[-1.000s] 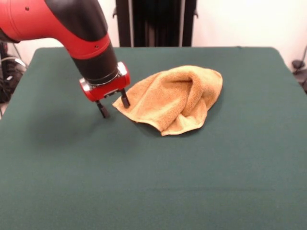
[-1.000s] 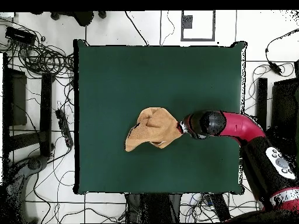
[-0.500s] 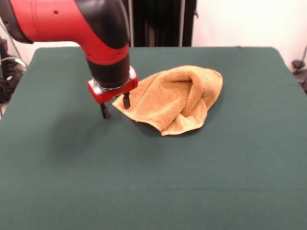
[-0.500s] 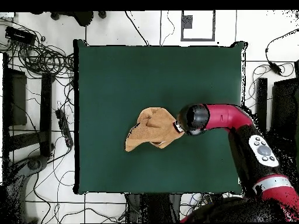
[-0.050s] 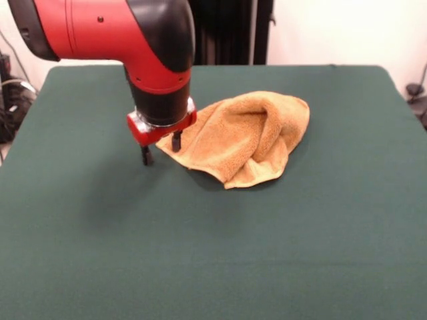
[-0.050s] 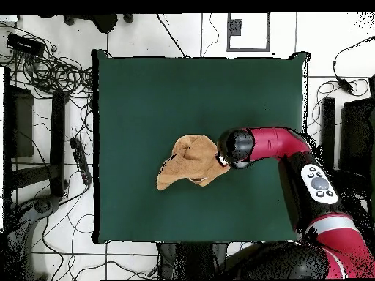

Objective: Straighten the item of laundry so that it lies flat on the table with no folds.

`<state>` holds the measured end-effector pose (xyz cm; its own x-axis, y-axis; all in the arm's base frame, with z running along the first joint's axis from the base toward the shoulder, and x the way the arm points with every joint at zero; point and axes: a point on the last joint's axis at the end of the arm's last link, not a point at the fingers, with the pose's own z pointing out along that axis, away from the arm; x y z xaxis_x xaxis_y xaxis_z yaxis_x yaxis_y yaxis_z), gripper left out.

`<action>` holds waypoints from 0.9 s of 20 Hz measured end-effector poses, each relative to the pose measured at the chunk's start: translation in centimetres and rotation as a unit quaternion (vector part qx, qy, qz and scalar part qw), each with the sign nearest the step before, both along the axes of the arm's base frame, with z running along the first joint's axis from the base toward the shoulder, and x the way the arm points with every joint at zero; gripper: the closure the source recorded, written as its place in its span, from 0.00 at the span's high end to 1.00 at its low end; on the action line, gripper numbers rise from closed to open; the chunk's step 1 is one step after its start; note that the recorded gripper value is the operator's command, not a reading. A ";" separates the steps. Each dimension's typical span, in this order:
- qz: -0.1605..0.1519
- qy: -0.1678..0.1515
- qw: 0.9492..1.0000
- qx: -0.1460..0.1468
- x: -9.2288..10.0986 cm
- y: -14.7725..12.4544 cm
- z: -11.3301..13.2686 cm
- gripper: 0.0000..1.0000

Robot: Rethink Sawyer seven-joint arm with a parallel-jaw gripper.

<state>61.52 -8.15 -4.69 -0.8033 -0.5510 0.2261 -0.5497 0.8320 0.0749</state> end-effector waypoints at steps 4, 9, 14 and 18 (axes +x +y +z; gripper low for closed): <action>0.000 0.000 1.000 0.000 0.0 0.0 0.0 1.00; -0.003 -0.009 1.000 -0.002 0.4 -0.4 0.0 0.00; -0.003 -0.009 1.000 -0.002 0.5 -0.5 0.0 0.00; -0.004 -0.009 1.000 -0.002 0.5 -0.5 0.0 0.00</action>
